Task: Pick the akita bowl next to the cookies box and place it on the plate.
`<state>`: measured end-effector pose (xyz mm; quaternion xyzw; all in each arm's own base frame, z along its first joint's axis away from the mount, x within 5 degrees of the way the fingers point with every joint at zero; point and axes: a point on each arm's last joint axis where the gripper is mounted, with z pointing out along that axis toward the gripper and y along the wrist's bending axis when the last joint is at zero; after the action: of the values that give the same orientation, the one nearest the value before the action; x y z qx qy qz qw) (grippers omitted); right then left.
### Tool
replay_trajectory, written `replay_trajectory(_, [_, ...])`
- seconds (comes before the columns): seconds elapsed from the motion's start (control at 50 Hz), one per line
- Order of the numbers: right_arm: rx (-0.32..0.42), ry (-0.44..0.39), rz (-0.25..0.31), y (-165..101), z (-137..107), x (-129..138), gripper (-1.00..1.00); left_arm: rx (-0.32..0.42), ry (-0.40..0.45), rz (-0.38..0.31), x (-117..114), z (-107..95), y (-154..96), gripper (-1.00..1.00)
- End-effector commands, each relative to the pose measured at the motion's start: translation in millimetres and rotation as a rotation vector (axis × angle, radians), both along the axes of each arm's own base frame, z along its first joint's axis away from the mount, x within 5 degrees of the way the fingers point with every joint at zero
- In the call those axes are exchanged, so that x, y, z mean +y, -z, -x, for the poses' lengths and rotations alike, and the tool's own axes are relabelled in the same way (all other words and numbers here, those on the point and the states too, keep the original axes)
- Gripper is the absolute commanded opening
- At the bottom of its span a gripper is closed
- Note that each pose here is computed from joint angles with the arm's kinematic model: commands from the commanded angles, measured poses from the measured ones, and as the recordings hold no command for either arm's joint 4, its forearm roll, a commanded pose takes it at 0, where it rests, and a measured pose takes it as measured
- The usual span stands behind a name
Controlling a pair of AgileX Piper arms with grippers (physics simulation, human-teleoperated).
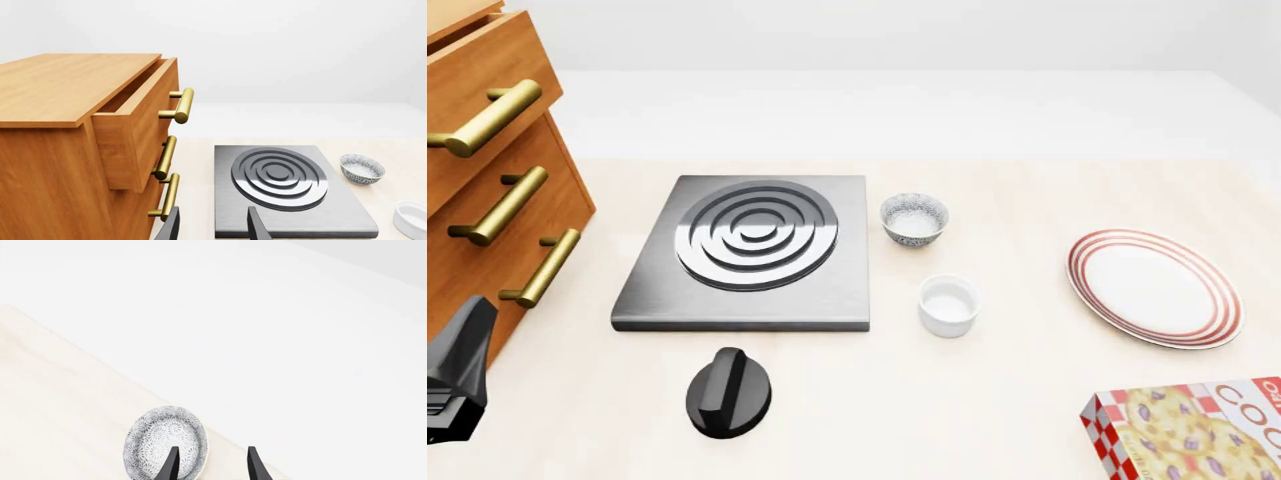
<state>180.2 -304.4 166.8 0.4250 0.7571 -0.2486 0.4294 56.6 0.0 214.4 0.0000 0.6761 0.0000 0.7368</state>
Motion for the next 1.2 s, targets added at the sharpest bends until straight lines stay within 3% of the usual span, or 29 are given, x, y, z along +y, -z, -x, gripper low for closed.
replay_trajectory(0.02, [-0.004,-0.014,-0.014,11,-6,4,1.00,0.000,0.000,0.000,0,0,0,1.00])
replay_trajectory(0.38, [-0.009,-0.001,-0.030,29,-12,-9,1.00,0.000,0.000,0.000,0,0,0,1.00])
replay_trajectory(0.82, [0.054,-0.036,-0.055,80,-18,-13,1.00,0.000,0.000,0.000,0,0,0,1.00])
replay_trajectory(1.2, [0.071,-0.047,-0.058,91,-18,-11,1.00,0.000,0.000,0.000,0,0,0,1.00])
